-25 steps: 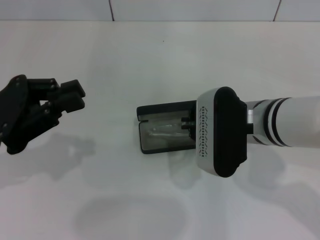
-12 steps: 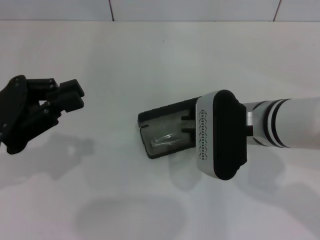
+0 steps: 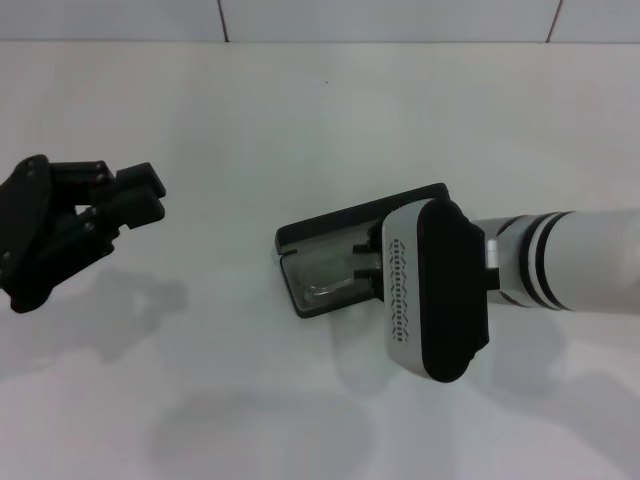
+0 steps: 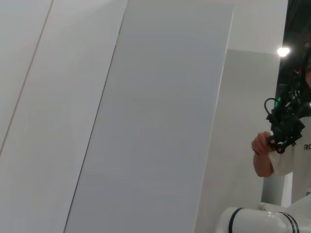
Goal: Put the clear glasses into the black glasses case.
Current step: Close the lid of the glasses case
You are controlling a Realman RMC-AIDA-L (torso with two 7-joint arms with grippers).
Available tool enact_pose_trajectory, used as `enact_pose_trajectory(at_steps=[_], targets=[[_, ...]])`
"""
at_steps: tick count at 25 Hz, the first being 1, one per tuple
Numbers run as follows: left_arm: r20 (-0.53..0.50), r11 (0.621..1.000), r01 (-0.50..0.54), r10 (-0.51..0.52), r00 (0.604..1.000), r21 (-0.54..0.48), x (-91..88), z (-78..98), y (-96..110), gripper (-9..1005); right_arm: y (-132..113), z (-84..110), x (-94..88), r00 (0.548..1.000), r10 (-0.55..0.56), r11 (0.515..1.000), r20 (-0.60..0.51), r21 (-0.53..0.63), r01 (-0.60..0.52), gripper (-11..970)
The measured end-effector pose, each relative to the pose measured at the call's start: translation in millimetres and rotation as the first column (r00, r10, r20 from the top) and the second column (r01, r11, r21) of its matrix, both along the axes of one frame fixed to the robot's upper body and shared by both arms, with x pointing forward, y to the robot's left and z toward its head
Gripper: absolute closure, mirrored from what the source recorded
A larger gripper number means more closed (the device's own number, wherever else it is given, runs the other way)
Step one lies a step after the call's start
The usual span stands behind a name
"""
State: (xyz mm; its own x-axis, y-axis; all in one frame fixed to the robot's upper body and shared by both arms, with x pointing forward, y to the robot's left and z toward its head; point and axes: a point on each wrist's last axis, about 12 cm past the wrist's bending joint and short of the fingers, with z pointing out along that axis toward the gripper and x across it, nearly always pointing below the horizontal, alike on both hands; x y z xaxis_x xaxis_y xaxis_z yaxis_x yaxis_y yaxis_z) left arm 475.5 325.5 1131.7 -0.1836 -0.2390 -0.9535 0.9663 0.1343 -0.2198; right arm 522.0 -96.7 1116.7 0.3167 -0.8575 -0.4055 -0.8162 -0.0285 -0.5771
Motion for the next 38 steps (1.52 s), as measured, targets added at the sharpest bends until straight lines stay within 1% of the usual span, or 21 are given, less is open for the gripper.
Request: enact_pose_trajectory(at_steps=[4,13,15,19,23,26,29,31,32,33,34,35,36,37,38], targets=[[0.001,1.0,-0.011,0.011,1.0,-0.007,-0.4,-0.4,0.6,841,0.7,0.7,-3.9,1.0,0.006,1.0,0.001,0.007,-0.006,762],[0.001,1.0,-0.015,0.015,1.0,-0.009,-0.7,-0.7,0.7,841,0.2,16.1,-14.8,1.0,-0.004,0.997,0.015,0.082,0.002,763],[0.001,1.0,-0.016,0.016,1.0,-0.008,-0.6,-0.7,0.8,841,-1.8,21.9,-16.0,1.0,-0.019,0.993,0.015,0.118,0.017,762],[0.002,1.0,-0.019,0.019,1.0,-0.003,0.0,0.1,2.5,841,-5.7,41.2,-16.7,0.999,-0.052,0.973,0.004,0.225,0.05,762],[0.009,1.0,-0.028,0.028,1.0,-0.003,2.0,1.8,3.9,841,-10.3,50.4,-17.7,0.997,-0.071,0.955,-0.022,0.287,0.074,762],[0.02,0.999,-0.045,0.045,0.999,-0.009,5.4,3.9,4.3,841,-17.9,60.0,-17.8,0.994,-0.095,0.929,-0.045,0.355,0.105,763],[0.023,0.999,-0.039,0.039,0.999,0.002,9.3,4.5,1.6,842,-29.9,77.2,-16.1,0.988,-0.115,0.873,-0.101,0.465,0.149,763],[0.02,0.999,-0.032,0.032,0.999,0.012,12.8,4.3,-2.2,842,-43.4,92.4,-14.2,0.981,-0.101,0.809,-0.165,0.561,0.178,764],[0.016,0.999,-0.03,0.03,0.999,0.016,15.0,3.6,-5.2,842,-53.4,101.4,-12.1,0.978,-0.088,0.766,-0.188,0.615,0.187,764],[0.014,0.999,-0.029,0.029,0.999,0.017,16.9,3.2,-8.1,842,-61.7,105.6,-10.2,0.977,-0.081,0.739,-0.198,0.646,0.192,764],[0.01,0.999,-0.029,0.029,1.0,0.022,19.5,2.4,-11.6,842,-75.1,111.1,-6.6,0.975,-0.079,0.696,-0.209,0.688,0.204,764],[0.008,0.999,-0.031,0.031,0.999,0.03,22.7,1.9,-14.7,842,-91.6,116.9,-3.2,0.972,-0.072,0.639,-0.222,0.739,0.216,764],[0.008,0.999,-0.034,0.034,0.999,0.041,27.6,1.9,-18.8,842,-101.1,119.7,-1.8,0.971,-0.06,0.602,-0.233,0.767,0.221,764],[0.004,0.998,-0.041,0.04,0.999,0.056,33.1,1.5,-22.9,842,-117.8,123.9,0.0,0.968,-0.049,0.548,-0.245,0.804,0.231,765],[0.003,0.997,-0.043,0.043,0.999,0.069,38.6,1.7,-27.6,842,-131.3,126.0,0.9,0.966,-0.041,0.507,-0.254,0.828,0.239,765]])
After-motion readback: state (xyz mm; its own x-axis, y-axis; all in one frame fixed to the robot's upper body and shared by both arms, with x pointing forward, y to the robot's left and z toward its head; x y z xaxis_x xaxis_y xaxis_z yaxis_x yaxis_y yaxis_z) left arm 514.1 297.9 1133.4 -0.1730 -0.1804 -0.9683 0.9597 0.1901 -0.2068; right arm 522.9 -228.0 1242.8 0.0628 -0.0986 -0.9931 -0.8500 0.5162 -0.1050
